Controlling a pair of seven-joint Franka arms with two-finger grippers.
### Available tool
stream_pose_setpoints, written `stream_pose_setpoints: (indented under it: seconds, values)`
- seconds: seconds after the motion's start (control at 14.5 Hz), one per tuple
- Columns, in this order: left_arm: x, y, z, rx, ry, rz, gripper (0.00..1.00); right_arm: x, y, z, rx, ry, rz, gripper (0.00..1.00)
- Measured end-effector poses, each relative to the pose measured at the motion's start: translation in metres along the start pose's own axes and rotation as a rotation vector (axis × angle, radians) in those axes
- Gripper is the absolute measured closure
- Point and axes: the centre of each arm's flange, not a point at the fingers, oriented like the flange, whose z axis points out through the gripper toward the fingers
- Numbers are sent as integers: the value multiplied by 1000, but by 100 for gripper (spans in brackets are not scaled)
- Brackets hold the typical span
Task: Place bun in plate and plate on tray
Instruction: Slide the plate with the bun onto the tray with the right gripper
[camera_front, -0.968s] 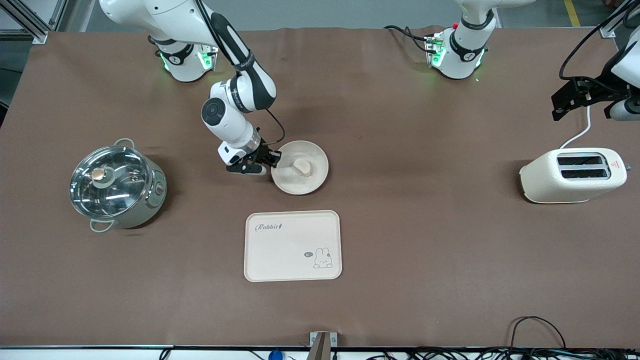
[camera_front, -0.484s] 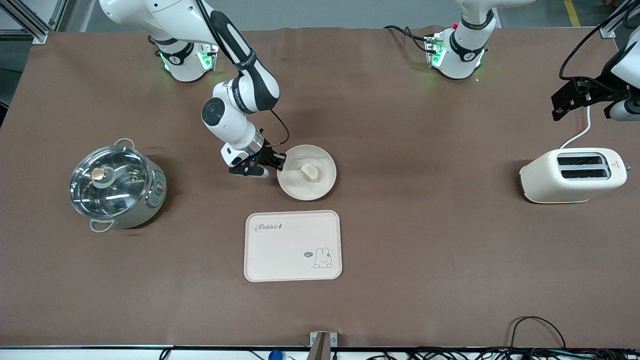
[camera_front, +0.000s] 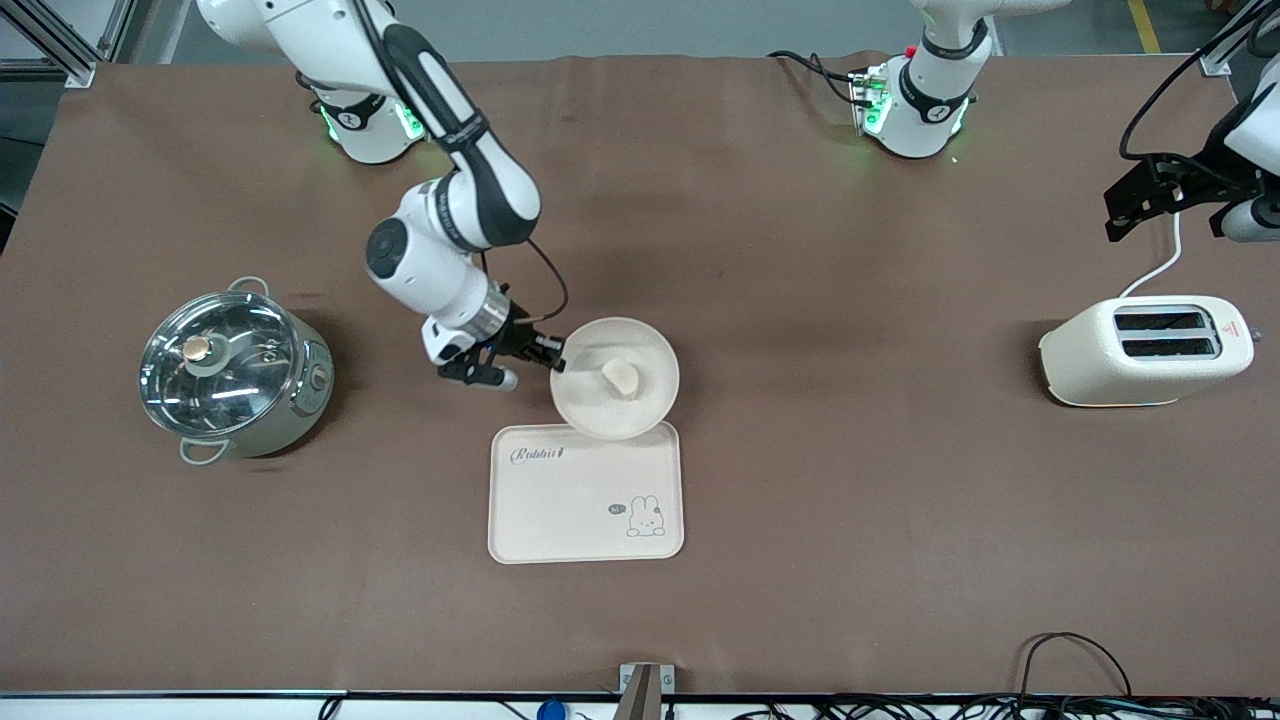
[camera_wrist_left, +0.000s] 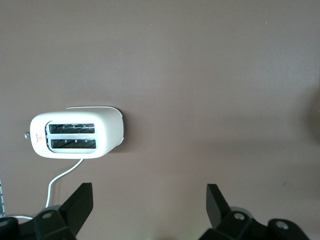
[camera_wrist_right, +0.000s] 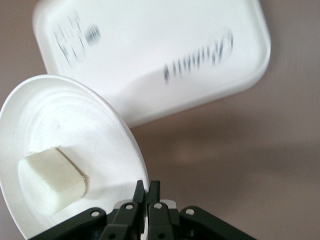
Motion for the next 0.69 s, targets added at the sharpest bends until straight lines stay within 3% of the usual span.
stream_pose_setpoints:
  seconds: [0.21,0.69]
  values:
    - [0,0,0,0,0,0,0,57,19,1,23,34,69,96]
    - [0,0,-1,0,3,-1,0,110,39,39,63,-34,167,96]
